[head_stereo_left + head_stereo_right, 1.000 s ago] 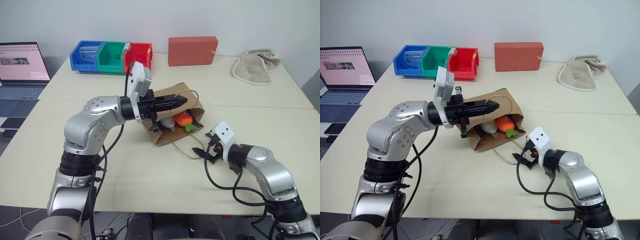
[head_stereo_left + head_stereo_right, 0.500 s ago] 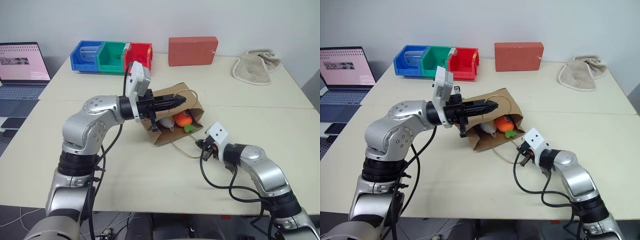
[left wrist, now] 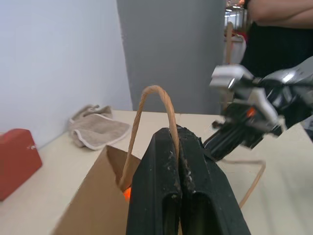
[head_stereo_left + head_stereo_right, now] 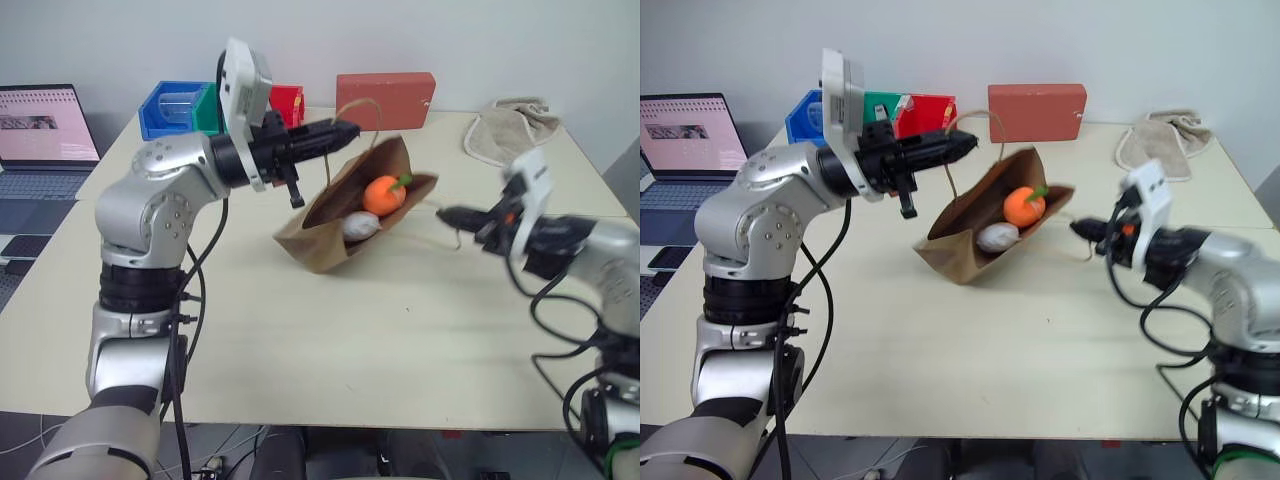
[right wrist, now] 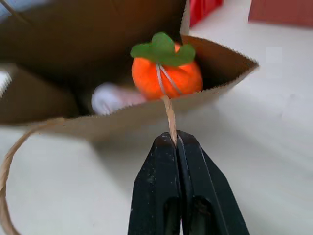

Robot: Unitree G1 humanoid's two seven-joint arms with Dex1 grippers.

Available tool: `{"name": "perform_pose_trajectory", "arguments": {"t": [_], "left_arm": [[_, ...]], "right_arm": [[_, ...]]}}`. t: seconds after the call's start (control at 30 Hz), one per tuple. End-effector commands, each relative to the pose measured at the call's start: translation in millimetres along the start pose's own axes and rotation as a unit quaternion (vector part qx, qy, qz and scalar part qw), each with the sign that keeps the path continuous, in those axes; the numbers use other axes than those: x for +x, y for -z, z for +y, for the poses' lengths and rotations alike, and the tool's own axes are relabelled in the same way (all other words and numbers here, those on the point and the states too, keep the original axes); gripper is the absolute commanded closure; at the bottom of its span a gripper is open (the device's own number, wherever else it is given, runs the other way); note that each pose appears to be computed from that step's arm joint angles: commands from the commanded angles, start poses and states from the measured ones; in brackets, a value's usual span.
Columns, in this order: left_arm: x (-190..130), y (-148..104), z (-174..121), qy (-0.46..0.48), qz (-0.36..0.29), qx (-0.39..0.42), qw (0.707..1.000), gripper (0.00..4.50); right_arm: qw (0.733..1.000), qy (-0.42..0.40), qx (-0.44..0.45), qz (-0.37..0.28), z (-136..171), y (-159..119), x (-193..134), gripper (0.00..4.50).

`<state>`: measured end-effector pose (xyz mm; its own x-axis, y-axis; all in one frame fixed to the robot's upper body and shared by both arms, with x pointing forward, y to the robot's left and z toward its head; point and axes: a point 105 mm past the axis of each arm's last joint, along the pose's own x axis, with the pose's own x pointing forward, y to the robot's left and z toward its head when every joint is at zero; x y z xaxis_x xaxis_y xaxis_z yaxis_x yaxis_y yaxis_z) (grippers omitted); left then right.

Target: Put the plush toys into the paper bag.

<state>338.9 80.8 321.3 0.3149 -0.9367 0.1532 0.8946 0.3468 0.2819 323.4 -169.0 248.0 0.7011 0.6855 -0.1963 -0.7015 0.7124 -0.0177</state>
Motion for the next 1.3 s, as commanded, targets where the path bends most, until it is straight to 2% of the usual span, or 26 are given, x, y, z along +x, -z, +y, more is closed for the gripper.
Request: {"name": "perform_pose_trajectory", "arguments": {"t": [0.03, 0.23, 0.47, 0.5, 0.57, 0.8, 0.87, 0.93, 1.0, 1.1, 1.3], "left_arm": [[8, -8, 8, -0.002, -0.001, 0.033, 0.999, 4.5], [25, 21, 15, 0.01, 0.016, 0.012, 1.0, 4.5], [28, 32, 26, 0.018, 0.029, -0.003, 0.999, 4.5], [27, 34, 26, 0.018, 0.039, 0.0, 0.999, 4.5], [24, 36, 26, 0.019, 0.051, 0.0, 0.999, 4.1], [8, 32, 24, 0.012, 0.069, 0.036, 0.997, 1.92], [1, 31, 21, 0.005, 0.067, 0.031, 0.997, 1.25], [-6, 31, 17, 0.002, 0.069, 0.026, 0.997, 0.68], [-14, 32, 18, -0.017, 0.075, 0.033, 0.996, 0.03], [-28, 37, 17, -0.028, 0.093, 0.023, 0.995, 0.03], [-67, 52, 4, -0.059, 0.11, -0.021, 0.992, 0.03]], "right_arm": [[0.999, -0.019, -0.026, -0.001, 3, -19, -11, 4.46], [1.0, -0.004, -0.002, 0.012, -8, -15, 0, 4.46], [1.0, 0.01, 0.023, 0.002, -8, -15, 13, 4.46], [1.0, 0.009, 0.018, -0.002, -7, -18, 12, 4.29], [1.0, 0.009, 0.015, -0.011, -6, -24, 11, 3.88], [0.999, 0.002, 0.006, -0.037, -2, -46, 1, 1.31], [0.998, 0.022, 0.002, -0.052, -10, -56, -4, 0.56], [0.997, 0.036, 0.002, -0.065, -17, -64, -11, 0.0], [0.996, 0.048, 0.003, -0.08, -25, -72, -20, 0.0], [0.994, 0.057, -0.017, -0.088, -31, -77, -30, 0.0], [0.981, 0.031, -0.19, -0.031, -23, -54, -52, 0.0]]}}
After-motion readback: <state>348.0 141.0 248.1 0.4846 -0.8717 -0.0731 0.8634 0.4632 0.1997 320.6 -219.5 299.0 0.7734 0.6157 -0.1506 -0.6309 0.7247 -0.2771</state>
